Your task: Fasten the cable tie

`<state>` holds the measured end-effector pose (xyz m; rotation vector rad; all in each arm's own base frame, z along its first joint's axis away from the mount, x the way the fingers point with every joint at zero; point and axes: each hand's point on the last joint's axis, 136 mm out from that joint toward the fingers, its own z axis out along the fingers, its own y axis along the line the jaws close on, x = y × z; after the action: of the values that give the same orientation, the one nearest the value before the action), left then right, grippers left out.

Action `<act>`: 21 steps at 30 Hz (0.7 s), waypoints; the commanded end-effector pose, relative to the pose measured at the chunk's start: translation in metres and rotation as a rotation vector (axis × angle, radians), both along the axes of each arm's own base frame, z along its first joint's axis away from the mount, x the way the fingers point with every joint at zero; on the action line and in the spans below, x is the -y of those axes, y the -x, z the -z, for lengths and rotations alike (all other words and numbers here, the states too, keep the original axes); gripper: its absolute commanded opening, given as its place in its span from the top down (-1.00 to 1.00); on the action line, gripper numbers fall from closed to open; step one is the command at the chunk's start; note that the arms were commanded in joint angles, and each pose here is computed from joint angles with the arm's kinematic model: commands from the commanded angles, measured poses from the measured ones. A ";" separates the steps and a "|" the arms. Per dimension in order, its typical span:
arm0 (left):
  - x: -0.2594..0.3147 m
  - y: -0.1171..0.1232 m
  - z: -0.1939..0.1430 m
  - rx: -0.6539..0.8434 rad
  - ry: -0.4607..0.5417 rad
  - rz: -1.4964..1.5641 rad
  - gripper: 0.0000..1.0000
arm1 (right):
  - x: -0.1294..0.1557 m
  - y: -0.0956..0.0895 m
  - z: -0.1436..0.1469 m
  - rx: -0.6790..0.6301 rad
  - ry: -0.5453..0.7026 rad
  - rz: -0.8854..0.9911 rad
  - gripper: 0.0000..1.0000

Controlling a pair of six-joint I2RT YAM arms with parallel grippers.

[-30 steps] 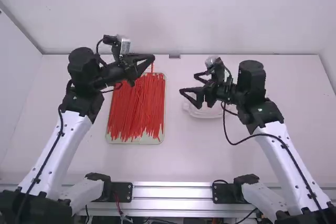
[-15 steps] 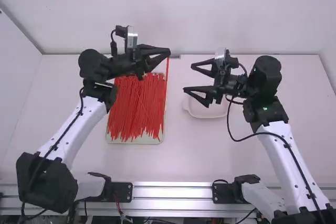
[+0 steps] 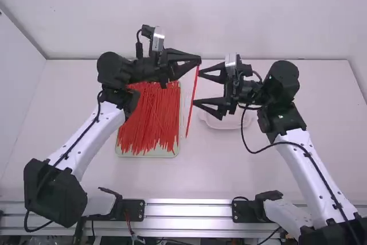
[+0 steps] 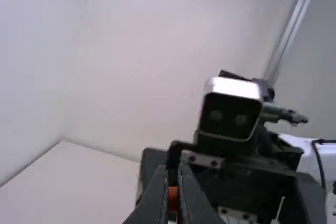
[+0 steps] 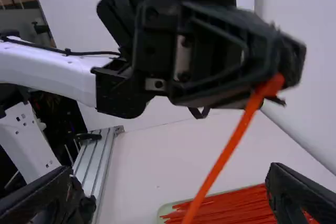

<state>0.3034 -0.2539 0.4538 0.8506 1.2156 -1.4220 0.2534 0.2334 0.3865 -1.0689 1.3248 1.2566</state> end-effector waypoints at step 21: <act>0.005 -0.005 -0.013 0.025 0.033 -0.034 0.93 | -0.002 -0.016 -0.008 -0.090 -0.044 -0.067 1.00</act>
<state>0.3074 -0.2563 0.4582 0.8155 1.2119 -1.4132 0.2726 0.2365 0.3835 -1.0218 1.3593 1.3936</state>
